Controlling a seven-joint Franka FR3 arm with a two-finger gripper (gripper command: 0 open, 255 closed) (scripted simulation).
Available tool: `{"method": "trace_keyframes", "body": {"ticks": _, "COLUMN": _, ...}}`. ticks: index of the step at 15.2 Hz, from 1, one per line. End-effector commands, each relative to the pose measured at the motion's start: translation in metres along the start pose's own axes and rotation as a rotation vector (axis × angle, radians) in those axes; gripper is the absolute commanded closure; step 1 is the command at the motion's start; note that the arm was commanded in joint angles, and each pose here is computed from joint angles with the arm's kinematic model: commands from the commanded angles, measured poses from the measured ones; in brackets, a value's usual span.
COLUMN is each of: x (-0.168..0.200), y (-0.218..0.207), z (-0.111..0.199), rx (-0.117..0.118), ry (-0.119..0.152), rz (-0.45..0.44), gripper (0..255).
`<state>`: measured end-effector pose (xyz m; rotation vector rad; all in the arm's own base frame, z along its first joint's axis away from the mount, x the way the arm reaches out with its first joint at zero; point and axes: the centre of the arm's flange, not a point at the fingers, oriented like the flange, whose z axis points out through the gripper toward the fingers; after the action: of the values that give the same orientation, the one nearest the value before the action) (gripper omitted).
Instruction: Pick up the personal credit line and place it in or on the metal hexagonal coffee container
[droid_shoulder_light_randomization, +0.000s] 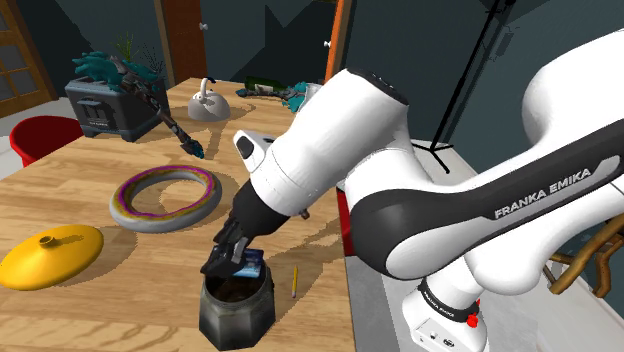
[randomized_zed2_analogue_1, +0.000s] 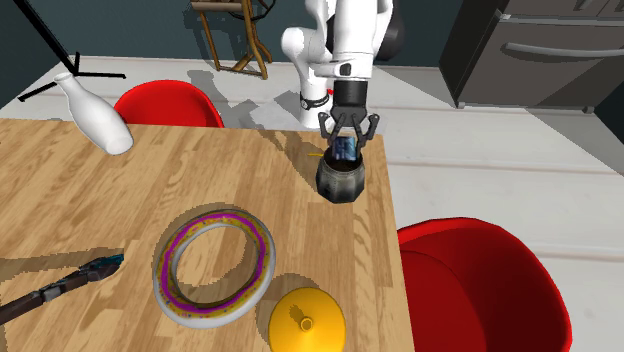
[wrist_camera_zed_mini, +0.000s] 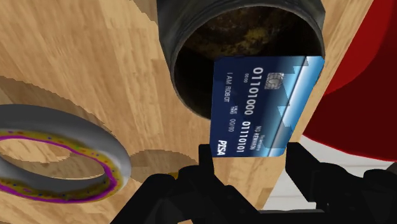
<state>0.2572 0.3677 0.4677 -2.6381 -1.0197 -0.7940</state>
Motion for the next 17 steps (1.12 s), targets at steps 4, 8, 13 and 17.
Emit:
{"method": "trace_keyframes", "body": {"ticks": 4, "x": -0.016, "y": 0.000, "z": 0.024, "rx": 0.000, "ry": 0.001, "rz": 0.000, "gripper": 255}}
{"method": "trace_keyframes", "body": {"ticks": 8, "x": -0.016, "y": 0.000, "z": 0.024, "rx": 0.000, "ry": 0.001, "rz": 0.000, "gripper": 255}}
{"method": "trace_keyframes", "body": {"ticks": 13, "x": -0.016, "y": 0.000, "z": 0.024, "rx": 0.000, "ry": 0.000, "rz": 0.000, "gripper": 0}}
{"method": "trace_keyframes", "body": {"ticks": 17, "x": -0.016, "y": 0.000, "z": 0.024, "rx": 0.000, "ry": 0.000, "rz": 0.000, "gripper": 0}}
